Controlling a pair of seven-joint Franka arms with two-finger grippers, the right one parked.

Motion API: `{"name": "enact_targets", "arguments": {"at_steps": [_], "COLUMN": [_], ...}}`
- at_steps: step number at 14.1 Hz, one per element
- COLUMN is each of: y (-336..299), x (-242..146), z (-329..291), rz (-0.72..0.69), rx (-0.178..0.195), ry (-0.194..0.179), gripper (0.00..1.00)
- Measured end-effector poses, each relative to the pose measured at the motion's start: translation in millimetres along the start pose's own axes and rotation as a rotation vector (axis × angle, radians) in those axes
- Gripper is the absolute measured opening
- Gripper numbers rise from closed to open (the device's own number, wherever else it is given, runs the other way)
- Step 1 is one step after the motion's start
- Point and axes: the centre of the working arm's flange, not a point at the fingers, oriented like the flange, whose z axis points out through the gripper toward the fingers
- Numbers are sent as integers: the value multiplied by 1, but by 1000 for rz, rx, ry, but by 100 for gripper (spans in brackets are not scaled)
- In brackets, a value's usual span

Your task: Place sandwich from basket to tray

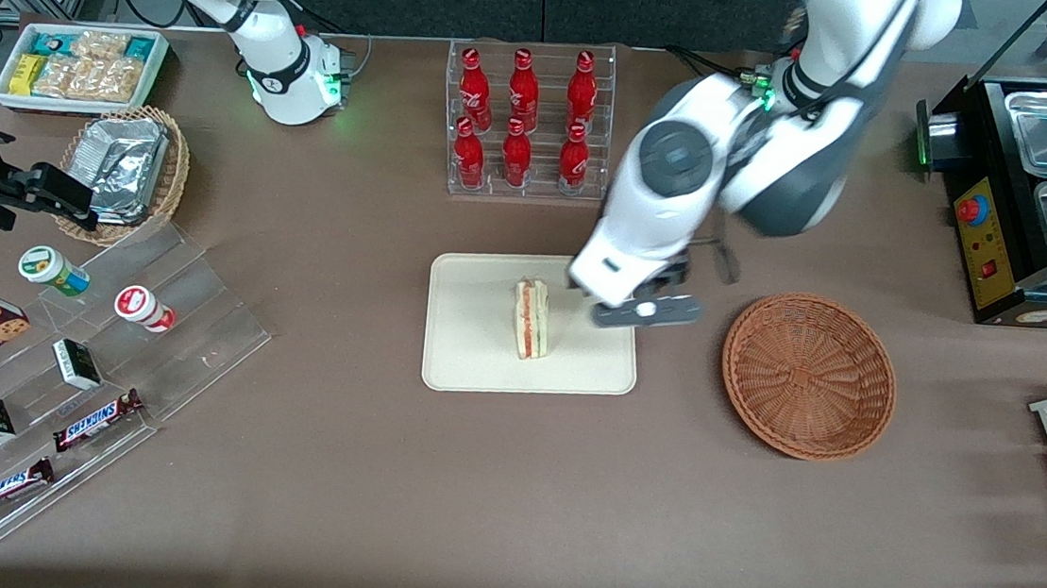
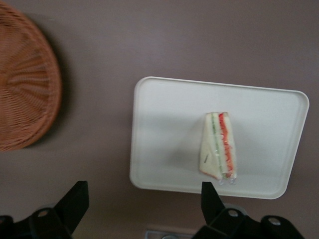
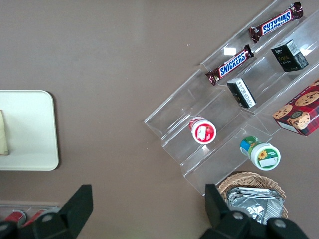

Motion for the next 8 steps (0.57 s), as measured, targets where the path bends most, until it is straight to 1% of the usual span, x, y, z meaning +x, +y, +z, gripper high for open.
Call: {"name": "enact_targets", "arguments": {"at_steps": [3, 6, 8], "y": [-67, -134, -183], "x": [10, 26, 42], "z": [-52, -79, -89], "rz": [-55, 6, 63], "rx": [16, 25, 20], "ry": [-25, -55, -76], "gripper": [100, 100, 100]}}
